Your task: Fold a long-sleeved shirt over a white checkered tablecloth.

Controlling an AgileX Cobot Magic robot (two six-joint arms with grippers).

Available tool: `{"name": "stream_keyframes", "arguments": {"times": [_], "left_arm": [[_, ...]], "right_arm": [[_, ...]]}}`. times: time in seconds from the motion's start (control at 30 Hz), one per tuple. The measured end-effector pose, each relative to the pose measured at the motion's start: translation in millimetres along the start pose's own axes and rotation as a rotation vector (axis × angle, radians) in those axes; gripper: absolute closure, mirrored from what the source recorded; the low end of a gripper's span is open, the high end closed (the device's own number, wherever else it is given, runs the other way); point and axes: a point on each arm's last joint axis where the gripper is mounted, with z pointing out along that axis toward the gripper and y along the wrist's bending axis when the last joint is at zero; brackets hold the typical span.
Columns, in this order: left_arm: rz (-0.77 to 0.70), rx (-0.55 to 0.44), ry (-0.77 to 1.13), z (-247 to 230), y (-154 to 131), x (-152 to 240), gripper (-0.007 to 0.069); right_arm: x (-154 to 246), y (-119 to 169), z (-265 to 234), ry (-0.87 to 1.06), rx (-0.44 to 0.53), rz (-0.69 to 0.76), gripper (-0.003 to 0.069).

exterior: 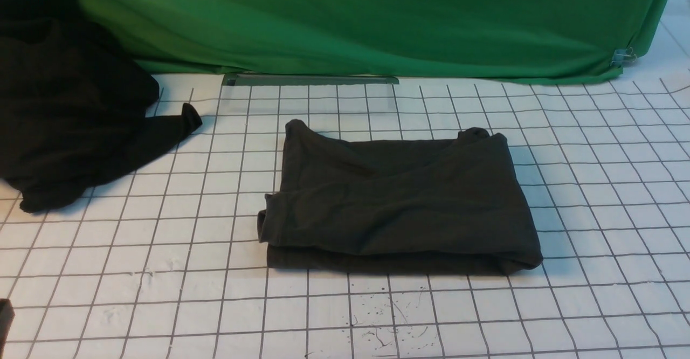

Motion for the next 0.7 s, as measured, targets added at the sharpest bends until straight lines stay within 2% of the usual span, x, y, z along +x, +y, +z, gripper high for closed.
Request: {"name": "stream_keyframes", "arguments": {"times": [0.7], "left_arm": [[-0.002,0.009,0.045,0.1,-1.0,4.9,0.0622]], "right_arm": [[0.1,0.0,0.0,0.0,0.0,0.0,0.0432]]}}
